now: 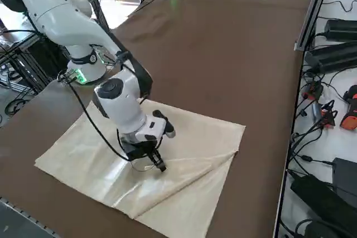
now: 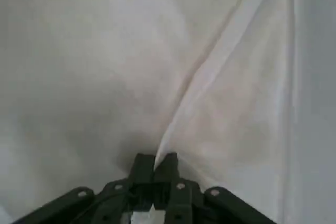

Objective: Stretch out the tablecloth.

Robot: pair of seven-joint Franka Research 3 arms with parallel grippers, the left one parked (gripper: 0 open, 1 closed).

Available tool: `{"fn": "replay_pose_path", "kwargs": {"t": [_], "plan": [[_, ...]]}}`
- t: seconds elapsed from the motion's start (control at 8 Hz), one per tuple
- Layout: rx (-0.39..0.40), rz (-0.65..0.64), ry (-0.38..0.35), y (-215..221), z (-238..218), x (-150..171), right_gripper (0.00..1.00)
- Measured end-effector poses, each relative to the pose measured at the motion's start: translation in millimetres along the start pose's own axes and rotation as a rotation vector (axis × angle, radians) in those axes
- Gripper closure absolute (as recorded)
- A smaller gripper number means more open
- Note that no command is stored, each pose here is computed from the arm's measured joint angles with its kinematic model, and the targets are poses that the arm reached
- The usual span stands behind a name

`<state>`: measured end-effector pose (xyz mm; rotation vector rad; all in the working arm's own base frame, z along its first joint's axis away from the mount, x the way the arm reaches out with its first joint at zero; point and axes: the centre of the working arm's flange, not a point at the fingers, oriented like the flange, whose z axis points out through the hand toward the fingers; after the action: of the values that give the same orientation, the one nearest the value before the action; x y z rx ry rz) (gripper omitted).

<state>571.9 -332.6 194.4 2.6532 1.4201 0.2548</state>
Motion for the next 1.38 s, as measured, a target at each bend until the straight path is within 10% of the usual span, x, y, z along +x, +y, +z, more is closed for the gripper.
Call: {"fn": "replay_pose_path", "kwargs": {"t": [1.38], "plan": [[0.271, 0.138, 0.008, -92.5, -3.5, 260.2, 0.98]]}}
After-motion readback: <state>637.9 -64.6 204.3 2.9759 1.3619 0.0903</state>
